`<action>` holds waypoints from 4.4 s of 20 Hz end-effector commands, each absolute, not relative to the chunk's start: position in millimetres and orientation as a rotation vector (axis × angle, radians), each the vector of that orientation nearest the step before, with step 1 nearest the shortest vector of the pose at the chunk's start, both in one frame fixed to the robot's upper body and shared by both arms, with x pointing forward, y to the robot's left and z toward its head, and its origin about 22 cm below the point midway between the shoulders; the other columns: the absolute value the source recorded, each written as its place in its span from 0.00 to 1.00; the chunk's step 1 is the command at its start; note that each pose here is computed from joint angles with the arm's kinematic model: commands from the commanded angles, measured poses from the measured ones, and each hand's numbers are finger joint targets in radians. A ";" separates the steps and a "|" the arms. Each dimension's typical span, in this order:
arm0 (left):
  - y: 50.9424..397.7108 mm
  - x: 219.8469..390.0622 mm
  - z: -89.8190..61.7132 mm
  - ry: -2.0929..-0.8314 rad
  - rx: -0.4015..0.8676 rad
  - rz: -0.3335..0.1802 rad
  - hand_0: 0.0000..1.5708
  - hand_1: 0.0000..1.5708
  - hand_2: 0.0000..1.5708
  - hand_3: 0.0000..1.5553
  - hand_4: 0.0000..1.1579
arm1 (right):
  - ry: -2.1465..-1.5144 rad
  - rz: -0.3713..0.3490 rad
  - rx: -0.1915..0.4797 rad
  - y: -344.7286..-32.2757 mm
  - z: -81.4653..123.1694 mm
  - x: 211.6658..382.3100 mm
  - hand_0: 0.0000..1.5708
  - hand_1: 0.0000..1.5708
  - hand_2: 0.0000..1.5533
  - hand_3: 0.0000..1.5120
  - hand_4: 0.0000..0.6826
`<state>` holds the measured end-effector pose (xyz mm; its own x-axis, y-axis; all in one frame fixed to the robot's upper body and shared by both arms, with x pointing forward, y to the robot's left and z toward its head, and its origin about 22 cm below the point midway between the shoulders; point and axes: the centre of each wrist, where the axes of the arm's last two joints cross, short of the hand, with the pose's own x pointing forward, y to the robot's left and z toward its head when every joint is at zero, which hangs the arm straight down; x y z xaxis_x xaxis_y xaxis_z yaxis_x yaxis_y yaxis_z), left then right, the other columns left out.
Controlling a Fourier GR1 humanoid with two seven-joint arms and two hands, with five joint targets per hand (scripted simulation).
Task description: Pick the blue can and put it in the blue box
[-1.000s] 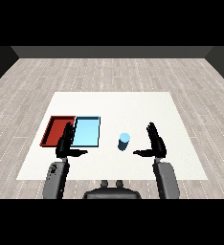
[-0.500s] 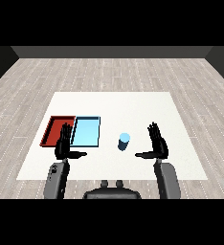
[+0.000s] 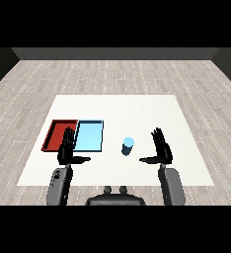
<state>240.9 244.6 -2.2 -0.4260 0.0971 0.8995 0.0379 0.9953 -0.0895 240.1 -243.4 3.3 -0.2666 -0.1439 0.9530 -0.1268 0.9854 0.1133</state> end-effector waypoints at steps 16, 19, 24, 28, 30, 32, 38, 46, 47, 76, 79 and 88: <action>248.3 242.5 -12.4 -2.020 -0.104 0.096 0.00 0.00 0.00 0.00 0.00 | -1.684 -0.098 0.235 -214.7 -28.7 271.3 0.00 0.00 0.00 0.00 0.00; 268.4 232.3 7.1 -2.029 -0.122 0.120 0.00 0.00 0.00 0.00 0.00 | -1.664 -0.094 0.229 -216.3 -27.3 285.0 0.00 0.00 0.00 0.00 0.00; 248.6 261.4 7.5 -2.014 -0.089 0.105 0.00 0.00 0.00 0.00 0.00 | -1.650 -0.094 0.258 -192.0 -54.0 253.8 0.00 0.00 0.00 0.00 0.00; 245.2 256.6 0.0 -2.037 -0.103 0.117 0.00 0.00 0.00 0.00 0.00 | -1.635 -0.108 0.251 -187.7 -45.8 264.7 0.00 0.00 0.00 0.00 0.00; 256.0 242.7 0.4 -2.042 -0.076 0.110 0.00 0.00 0.00 0.00 0.00 | -1.632 -0.112 0.260 -208.3 -60.4 275.2 0.00 0.00 0.00 0.00 0.00; 261.1 232.4 -15.3 -2.042 -0.076 0.109 0.00 0.00 0.00 0.00 0.00 | -1.627 -0.079 0.281 -209.2 -70.9 276.8 0.00 0.00 0.00 0.00 0.00; 250.7 251.6 0.2 -2.046 -0.067 0.089 0.00 0.00 0.00 0.00 0.00 | -1.626 -0.110 0.306 -184.6 -75.6 279.0 0.00 0.00 0.00 0.00 0.00; 263.6 248.1 8.0 -2.040 -0.097 0.116 0.00 0.00 0.00 0.00 0.00 | -1.612 -0.085 0.297 -169.6 -62.8 297.8 0.00 0.00 0.00 0.00 0.00; 241.0 243.5 16.2 -2.027 -0.100 0.106 0.00 0.00 0.00 0.00 0.00 | -1.601 -0.077 0.306 -156.0 -56.6 266.8 0.00 0.00 0.00 0.00 0.00; 256.2 230.7 -0.3 -2.040 -0.111 0.117 0.00 0.00 0.00 0.00 0.00 | -1.555 -0.012 0.160 -142.4 -66.8 317.6 0.97 0.97 0.96 0.96 0.85; 251.3 233.1 15.9 -2.044 -0.080 0.114 0.00 0.00 0.00 0.00 0.00 | -1.551 0.019 0.121 -132.8 -64.7 325.7 1.00 1.00 0.96 0.96 0.99; 241.5 233.1 11.9 -2.036 -0.118 0.101 0.00 0.00 0.00 0.00 0.00 | -1.627 0.046 0.128 -152.5 -50.3 311.0 0.97 0.97 0.94 0.94 0.97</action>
